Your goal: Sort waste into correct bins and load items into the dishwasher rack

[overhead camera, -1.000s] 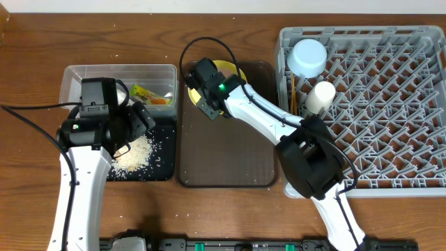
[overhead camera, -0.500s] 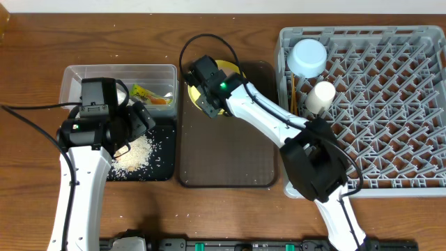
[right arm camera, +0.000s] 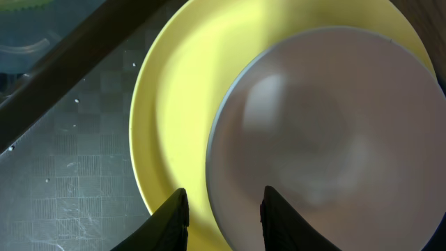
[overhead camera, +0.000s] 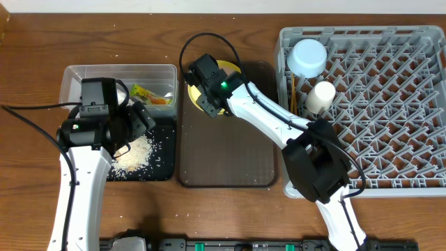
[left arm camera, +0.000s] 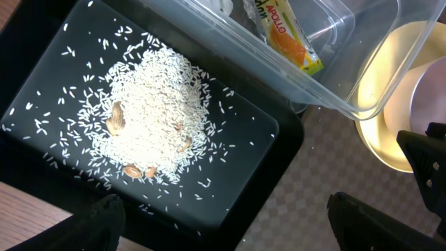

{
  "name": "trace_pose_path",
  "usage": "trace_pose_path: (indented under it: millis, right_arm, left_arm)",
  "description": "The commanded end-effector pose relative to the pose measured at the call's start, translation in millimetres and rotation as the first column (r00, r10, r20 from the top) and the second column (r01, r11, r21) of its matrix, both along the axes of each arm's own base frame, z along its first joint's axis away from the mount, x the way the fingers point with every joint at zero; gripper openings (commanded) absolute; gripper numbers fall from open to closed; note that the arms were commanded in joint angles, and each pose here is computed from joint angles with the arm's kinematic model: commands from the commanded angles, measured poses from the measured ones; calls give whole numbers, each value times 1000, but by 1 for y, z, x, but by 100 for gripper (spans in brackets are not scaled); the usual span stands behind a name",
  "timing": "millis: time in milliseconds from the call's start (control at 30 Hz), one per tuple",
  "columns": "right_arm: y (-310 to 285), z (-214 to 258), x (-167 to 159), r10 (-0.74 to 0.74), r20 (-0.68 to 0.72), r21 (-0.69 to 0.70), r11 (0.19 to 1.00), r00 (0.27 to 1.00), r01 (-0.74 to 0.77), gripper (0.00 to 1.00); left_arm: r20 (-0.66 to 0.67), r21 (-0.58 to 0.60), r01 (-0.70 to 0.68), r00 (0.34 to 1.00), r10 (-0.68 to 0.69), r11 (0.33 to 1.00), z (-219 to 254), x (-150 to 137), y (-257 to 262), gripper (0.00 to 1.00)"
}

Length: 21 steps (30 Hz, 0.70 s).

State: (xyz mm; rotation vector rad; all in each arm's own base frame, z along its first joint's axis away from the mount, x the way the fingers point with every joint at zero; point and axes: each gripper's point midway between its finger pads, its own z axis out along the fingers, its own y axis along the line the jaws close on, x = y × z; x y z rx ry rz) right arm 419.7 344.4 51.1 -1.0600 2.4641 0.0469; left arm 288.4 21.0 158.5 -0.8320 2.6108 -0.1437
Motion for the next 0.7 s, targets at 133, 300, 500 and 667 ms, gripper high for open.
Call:
trace_pose_path:
  millis: [133, 300, 500, 667]
  right_arm:
    - [0, -6, 0, -3, -7, -8, 1000, 1000, 3, 25]
    - [0, -5, 1, -3, -6, -7, 1000, 1000, 3, 17]
    - [-4, -8, -4, -4, -27, -26, 1000, 1000, 3, 19]
    - [-5, -9, -6, -4, -34, -32, 999, 999, 2, 16]
  left_arm:
    - [10, 8, -1, 1000, 1, 1000, 4, 2, 2, 96]
    - [10, 8, -1, 1000, 1, 1000, 4, 2, 2, 96]
    - [10, 8, -1, 1000, 1, 1000, 4, 2, 2, 96]
    - [10, 8, -1, 1000, 1, 1000, 4, 2, 2, 96]
